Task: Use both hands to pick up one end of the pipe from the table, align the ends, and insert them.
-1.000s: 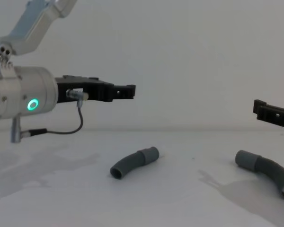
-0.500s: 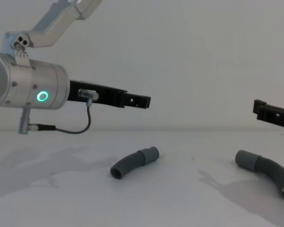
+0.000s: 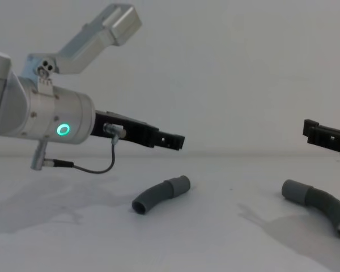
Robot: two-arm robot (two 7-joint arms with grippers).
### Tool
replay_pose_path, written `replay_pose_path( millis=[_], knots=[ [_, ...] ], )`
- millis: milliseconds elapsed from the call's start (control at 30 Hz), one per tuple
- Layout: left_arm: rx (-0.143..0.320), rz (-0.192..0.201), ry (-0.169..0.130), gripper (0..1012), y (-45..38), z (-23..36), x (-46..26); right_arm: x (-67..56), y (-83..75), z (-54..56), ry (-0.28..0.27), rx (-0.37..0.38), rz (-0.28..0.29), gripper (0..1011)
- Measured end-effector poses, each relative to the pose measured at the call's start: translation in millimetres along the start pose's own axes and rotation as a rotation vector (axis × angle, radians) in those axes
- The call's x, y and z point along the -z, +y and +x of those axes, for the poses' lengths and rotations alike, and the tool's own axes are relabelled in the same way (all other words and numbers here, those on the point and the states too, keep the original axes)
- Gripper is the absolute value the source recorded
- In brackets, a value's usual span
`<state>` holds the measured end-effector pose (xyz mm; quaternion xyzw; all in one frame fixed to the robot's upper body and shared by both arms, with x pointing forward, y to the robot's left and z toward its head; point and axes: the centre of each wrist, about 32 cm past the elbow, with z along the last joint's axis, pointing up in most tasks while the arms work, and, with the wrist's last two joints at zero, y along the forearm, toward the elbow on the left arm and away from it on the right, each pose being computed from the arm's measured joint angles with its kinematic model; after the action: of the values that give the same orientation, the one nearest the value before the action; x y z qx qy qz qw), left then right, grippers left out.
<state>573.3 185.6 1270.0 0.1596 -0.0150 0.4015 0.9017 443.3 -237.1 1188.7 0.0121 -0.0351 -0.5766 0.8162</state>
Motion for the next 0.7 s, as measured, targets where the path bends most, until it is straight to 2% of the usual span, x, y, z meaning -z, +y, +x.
replay_pose_path(
  millis=[333,700],
  knots=[
    [0.004,0.03,-0.036,1001,-12.4,-2.1,8.7,0.0,0.0,0.0,0.0,0.0,0.0,1000],
    [0.013,0.064,-0.043,1001,-16.6,-5.0,16.8,0.0,0.0,0.0,0.0,0.0,0.0,1000]
  ],
)
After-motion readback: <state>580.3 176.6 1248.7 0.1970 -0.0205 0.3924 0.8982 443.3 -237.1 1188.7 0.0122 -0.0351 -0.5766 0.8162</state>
